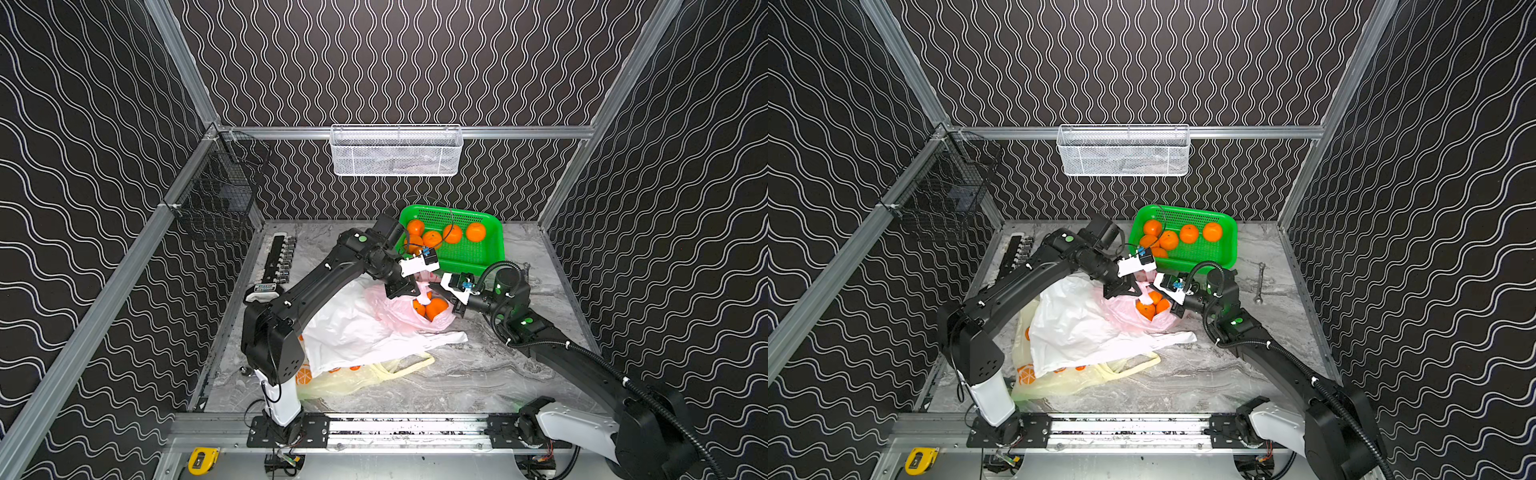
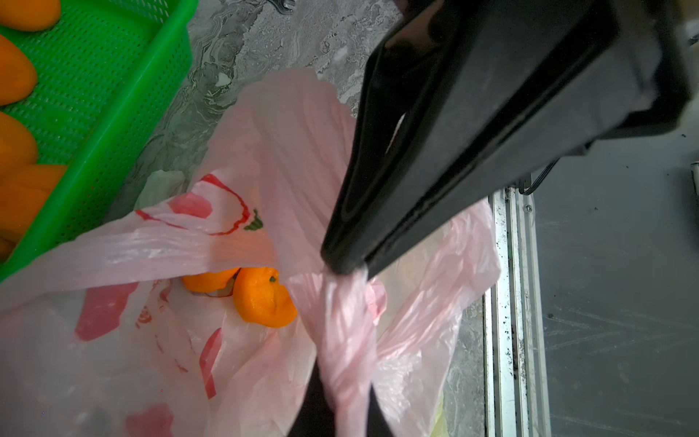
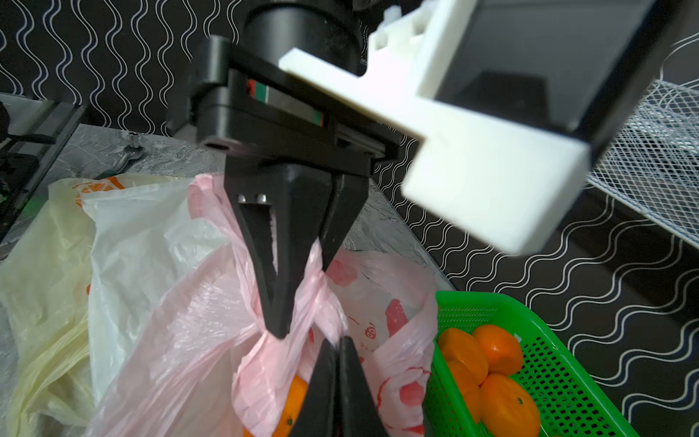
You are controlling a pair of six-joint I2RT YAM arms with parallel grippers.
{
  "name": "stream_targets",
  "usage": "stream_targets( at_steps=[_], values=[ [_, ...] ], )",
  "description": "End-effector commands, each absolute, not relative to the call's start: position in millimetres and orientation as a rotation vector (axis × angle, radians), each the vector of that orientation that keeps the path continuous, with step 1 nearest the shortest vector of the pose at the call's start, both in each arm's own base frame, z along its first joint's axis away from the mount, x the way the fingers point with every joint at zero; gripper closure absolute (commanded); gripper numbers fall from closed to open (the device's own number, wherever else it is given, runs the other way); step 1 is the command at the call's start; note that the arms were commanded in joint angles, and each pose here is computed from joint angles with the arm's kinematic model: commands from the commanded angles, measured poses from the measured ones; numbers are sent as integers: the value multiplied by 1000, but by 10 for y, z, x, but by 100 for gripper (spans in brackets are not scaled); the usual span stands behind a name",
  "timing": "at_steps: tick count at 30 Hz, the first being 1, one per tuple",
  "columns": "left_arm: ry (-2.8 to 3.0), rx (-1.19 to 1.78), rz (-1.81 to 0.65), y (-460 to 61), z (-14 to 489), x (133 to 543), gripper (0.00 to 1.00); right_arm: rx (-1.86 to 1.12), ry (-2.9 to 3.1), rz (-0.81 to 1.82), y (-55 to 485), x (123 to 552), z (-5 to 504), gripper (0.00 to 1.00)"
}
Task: Place the oranges into plastic bags & tie knots
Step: Tie the plastic bag at the center of the board.
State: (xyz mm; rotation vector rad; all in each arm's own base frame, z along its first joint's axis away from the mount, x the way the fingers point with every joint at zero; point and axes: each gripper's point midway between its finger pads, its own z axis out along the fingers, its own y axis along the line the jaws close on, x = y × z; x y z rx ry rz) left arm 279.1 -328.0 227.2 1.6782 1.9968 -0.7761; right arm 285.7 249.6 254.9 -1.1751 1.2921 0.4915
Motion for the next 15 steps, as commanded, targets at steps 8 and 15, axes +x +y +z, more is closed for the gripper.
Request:
stream_targets(
  at_steps=[8,15],
  values=[
    [1881,1731,-713,-3287,2395,2813,100,-943,1348,463,2205,2833,2947,50],
    [1768,1750,-596,-3288,2468,2940,100,-550,1699,478,1683,3130,3095,51]
  ],
)
